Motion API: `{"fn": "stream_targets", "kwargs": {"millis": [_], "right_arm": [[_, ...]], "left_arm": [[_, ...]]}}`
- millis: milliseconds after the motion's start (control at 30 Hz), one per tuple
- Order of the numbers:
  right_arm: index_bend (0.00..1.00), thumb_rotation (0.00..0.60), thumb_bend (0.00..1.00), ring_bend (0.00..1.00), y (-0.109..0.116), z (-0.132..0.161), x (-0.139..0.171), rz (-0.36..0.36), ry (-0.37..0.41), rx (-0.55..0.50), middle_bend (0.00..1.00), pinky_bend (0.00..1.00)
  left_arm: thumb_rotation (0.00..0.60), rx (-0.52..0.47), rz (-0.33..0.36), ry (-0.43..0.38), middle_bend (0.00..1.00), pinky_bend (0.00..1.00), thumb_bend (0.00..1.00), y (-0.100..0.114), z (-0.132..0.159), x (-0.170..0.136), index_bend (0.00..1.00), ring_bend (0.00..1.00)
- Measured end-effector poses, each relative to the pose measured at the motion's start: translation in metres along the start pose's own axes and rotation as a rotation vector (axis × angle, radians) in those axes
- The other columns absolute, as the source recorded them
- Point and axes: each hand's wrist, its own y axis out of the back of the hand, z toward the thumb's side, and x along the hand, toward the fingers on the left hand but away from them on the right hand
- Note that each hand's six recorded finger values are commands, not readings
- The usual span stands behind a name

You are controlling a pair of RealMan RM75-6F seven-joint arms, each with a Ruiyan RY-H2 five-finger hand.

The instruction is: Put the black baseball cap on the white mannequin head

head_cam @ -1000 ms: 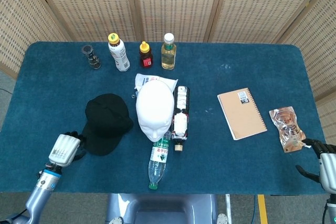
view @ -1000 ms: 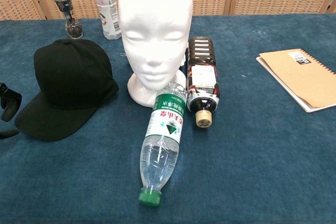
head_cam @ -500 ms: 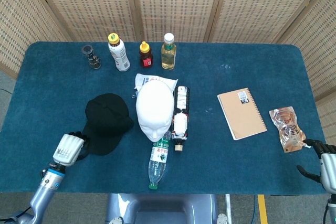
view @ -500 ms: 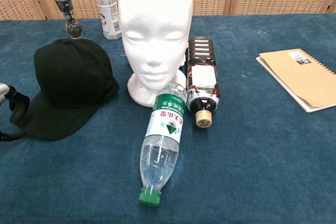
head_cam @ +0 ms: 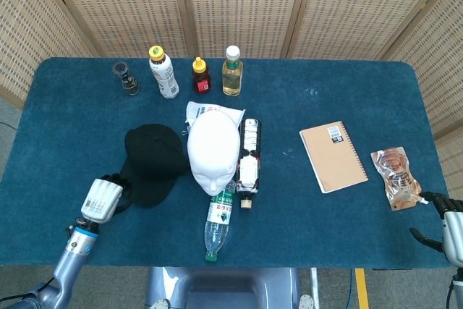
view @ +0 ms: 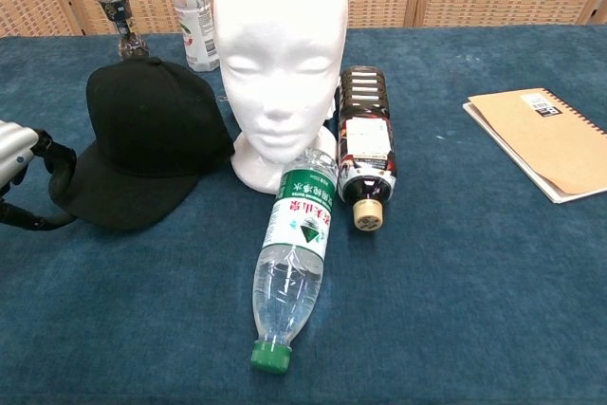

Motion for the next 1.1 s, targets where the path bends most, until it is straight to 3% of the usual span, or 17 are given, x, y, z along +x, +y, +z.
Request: {"fn": "stream_targets", "kwargs": {"millis": [200,533,933,1100], "right_arm": [[0.31,0.600,0.09,0.41,0.004,0.000,0.000,-0.014,0.003,0.000,0.37,0.32],[0.31,0.600,0.09,0.41,0.010,0.001,0.001,-0.032,0.004,0.002,0.37,0.32],[0.31,0.600,0.09,0.41,0.015,0.004,0.001,-0.050,0.009,0.007,0.37,0.32],[0.31,0.600,0.09,0.41,0.017,0.004,0.001,-0.053,0.009,0.005,0.37,0.32]], "left_arm": [[0.600,-0.052,0.072,-0.016,0.49,0.55,0.16,0.007,0.014,0.025,0.51,0.34],[0.600,-0.105,0.168,-0.024,0.39,0.42,0.18,0.030,0.023,0.071,0.48,0.23],[0.600,-0.119,0.139,0.002,0.38,0.42,0.27,0.033,0.015,0.122,0.46,0.23],[0.600,-0.093,0.134,-0.015,0.38,0.48,0.40,0.031,0.015,0.127,0.46,0.23]]}}
